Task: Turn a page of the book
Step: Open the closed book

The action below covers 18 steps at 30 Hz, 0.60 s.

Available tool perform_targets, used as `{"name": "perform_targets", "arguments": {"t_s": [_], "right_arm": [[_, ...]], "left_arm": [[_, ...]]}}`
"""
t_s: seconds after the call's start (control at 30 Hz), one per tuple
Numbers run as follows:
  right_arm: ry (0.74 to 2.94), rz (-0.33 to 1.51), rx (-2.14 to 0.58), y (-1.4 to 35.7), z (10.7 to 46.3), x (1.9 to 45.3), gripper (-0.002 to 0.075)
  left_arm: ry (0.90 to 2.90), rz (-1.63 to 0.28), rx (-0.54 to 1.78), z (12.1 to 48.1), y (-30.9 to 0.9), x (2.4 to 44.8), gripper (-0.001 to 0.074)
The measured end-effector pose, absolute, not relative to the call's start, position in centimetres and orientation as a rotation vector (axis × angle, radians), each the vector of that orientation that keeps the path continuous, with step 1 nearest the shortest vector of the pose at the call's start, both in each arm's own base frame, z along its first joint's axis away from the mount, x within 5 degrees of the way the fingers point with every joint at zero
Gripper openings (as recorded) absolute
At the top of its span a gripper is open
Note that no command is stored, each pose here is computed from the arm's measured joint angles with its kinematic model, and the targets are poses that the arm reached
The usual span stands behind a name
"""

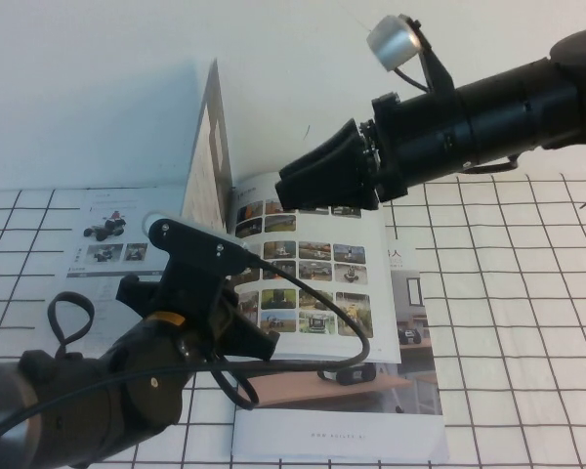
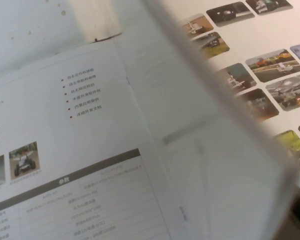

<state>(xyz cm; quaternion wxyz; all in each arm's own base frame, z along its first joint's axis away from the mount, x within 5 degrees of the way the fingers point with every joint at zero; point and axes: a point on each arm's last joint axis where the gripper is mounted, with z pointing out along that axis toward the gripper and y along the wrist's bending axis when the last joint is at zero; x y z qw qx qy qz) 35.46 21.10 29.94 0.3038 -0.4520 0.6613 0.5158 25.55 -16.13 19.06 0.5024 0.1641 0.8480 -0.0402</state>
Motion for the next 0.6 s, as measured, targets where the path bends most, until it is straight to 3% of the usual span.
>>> {"name": "perform_targets", "arguments": {"t_s": [0.13, 0.17, 0.3, 0.6], "right_arm": [[1.904, 1.163, -1.231, 20.5, 28.3, 36.3, 0.0081], [1.949, 1.132, -1.209, 20.4, 27.4, 36.7, 0.0053], [2.077, 1.082, -1.136, 20.6, 23.3, 38.5, 0.0011], [2.339, 1.125, -1.038, 20.9, 12.4, 40.3, 0.0001]], "left_arm": [[2.056, -0.100, 0.379, 19.0, -16.1, 25.5, -0.0003], [2.060, -0.102, 0.371, 19.0, -16.1, 25.5, -0.0004], [2.077, -0.105, 0.323, 18.9, -15.9, 25.5, -0.0004], [2.084, 0.019, 0.241, 18.8, -14.8, 25.8, -0.0003]]}}
